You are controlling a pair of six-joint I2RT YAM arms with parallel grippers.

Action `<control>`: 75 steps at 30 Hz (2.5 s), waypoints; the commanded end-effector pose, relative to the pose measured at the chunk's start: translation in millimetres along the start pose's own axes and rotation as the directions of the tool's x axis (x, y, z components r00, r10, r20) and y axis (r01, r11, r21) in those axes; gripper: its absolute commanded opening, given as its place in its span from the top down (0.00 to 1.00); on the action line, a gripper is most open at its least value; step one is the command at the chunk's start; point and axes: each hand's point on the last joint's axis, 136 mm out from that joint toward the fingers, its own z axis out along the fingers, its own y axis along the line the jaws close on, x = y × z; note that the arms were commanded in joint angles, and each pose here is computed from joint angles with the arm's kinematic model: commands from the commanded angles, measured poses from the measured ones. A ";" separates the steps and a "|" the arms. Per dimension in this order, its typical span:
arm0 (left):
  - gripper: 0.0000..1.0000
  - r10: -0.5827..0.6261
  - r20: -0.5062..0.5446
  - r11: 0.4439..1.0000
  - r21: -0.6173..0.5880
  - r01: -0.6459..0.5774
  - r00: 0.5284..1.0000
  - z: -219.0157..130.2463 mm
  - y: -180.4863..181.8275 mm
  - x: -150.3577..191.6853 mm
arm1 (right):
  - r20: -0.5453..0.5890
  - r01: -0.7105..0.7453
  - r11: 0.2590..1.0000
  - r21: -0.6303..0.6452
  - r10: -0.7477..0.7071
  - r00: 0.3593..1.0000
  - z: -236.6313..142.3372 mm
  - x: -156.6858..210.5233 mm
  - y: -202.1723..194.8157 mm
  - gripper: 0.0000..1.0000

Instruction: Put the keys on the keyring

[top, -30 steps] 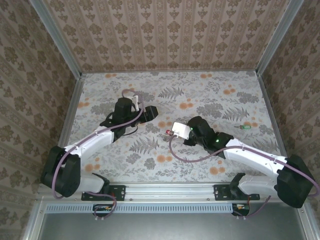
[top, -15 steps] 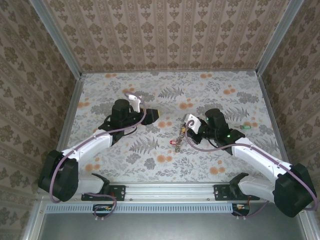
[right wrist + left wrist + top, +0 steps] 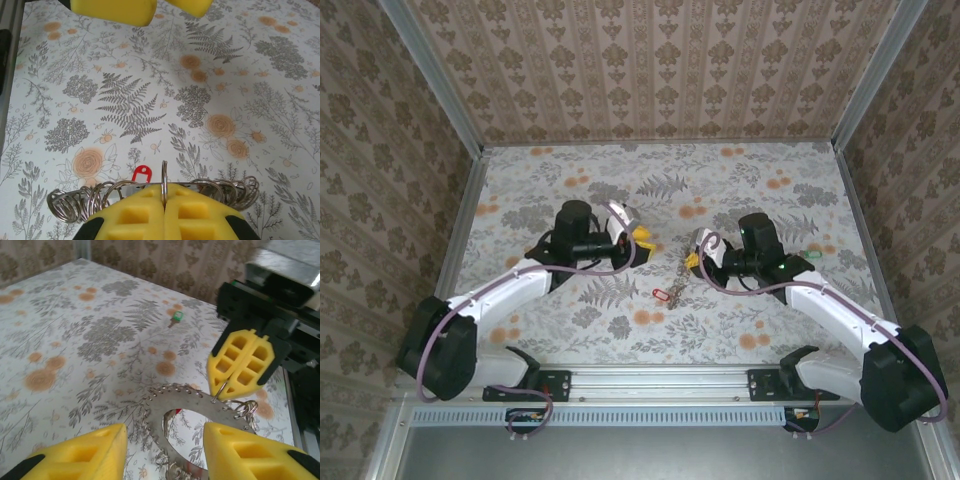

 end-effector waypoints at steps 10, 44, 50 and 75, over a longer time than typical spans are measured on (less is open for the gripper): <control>0.59 0.245 -0.009 0.940 0.247 -0.236 0.969 35.4 -38.5 7.2 | 0.043 0.169 0.985 -0.037 -0.168 0.985 -2.6 -15.3 3.1 1.00; 0.76 0.319 -0.043 0.915 0.276 -0.295 0.947 55.4 -40.3 24.2 | 0.060 0.180 0.978 -0.108 -0.174 0.983 1.9 -23.2 4.6 1.00; 0.77 0.319 -0.046 0.913 0.285 -0.294 0.947 58.8 -42.9 25.1 | 0.074 0.169 0.978 -0.126 -0.161 0.984 2.7 -26.3 6.1 1.00; 1.00 0.298 0.012 0.927 0.234 -0.292 0.955 58.4 -38.4 18.9 | 0.038 0.161 0.986 -0.036 -0.160 0.986 -1.1 -13.5 -2.5 0.85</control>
